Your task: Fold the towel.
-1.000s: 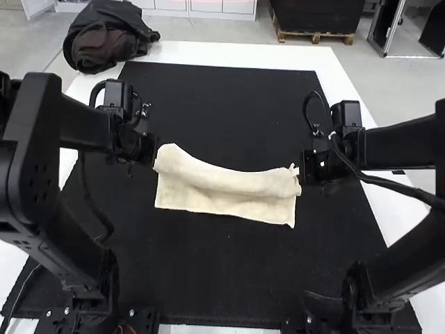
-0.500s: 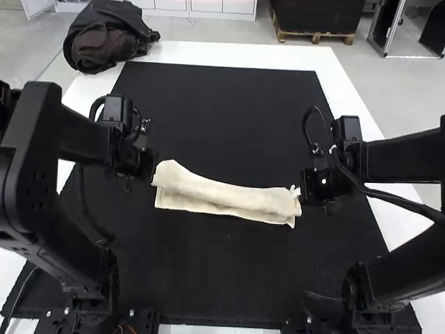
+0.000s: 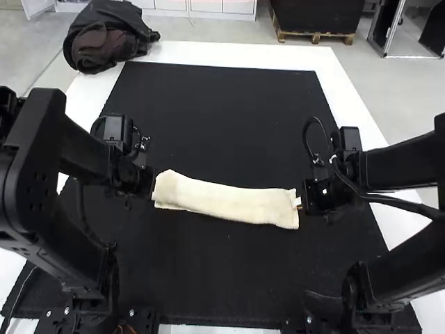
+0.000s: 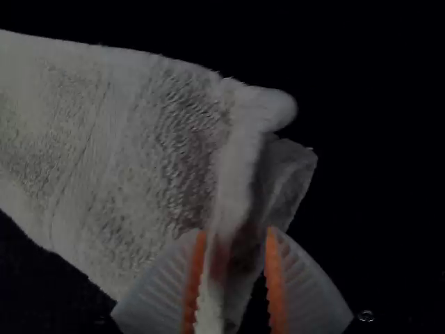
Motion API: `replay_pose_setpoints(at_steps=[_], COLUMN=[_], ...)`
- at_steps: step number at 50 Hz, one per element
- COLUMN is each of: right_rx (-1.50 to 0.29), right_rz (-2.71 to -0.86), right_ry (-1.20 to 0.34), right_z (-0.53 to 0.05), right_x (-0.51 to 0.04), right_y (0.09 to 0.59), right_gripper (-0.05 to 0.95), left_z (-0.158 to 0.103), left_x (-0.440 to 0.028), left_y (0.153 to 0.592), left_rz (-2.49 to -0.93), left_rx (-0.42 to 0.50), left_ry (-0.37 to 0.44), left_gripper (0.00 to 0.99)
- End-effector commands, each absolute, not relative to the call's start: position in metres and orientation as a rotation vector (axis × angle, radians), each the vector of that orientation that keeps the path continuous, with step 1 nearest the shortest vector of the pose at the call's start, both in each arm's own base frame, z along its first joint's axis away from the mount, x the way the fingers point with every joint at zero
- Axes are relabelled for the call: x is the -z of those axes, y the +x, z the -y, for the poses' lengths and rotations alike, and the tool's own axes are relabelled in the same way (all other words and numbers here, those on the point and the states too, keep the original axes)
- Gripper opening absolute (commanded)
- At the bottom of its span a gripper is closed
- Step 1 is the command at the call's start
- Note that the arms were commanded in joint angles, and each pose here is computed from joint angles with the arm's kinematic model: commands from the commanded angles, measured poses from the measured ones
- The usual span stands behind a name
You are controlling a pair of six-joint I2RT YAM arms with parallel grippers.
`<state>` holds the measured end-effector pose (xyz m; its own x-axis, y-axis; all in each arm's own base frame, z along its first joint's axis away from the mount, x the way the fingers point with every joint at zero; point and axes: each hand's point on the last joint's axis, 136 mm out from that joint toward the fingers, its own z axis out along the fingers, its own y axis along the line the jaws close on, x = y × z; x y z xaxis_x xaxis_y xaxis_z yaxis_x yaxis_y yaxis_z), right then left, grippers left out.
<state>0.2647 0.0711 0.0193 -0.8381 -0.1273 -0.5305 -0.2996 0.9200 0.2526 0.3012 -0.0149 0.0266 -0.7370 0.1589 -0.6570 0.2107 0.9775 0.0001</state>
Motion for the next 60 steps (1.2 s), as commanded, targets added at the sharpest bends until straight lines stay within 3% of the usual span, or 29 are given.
replay_pose_setpoints(at_steps=[1,6,9,13,14,28,34,60], right_rx=[-0.384,-0.358,-0.342,-0.333,-0.333,-0.439,-0.448,-0.469], right_rz=[-2.541,-2.523,-2.507,-2.487,-2.482,-2.493,-2.468,-2.494], right_ry=[-0.291,-0.273,-0.258,-0.244,-0.247,-0.278,-0.27,-0.277], right_z=[-0.055,-0.045,-0.039,-0.034,-0.033,-0.045,-0.045,-0.059], right_x=[-0.022,-0.028,-0.033,-0.041,-0.042,-0.047,-0.06,-0.06], right_y=[0.272,0.277,0.281,0.286,0.287,0.28,0.284,0.281], right_gripper=[0.35,0.49,0.57,0.6,0.61,0.71,0.91,0.91], left_z=[0.008,0.008,0.006,0.004,0.003,-0.022,-0.033,-0.031], left_x=[-0.035,-0.037,-0.039,-0.046,-0.047,-0.065,-0.07,-0.071], left_y=[0.306,0.306,0.308,0.311,0.312,0.319,0.319,0.318], left_rz=[-2.386,-2.378,-2.369,-2.345,-2.34,-2.278,-2.263,-2.264], left_rx=[0.057,0.05,0.041,0.018,0.015,-0.04,-0.067,-0.054], left_ry=[0.247,0.249,0.247,0.239,0.238,0.15,0.134,0.14], left_gripper=[0.277,0.443,0.618,0.944,0.966,0.967,0.969,0.967])
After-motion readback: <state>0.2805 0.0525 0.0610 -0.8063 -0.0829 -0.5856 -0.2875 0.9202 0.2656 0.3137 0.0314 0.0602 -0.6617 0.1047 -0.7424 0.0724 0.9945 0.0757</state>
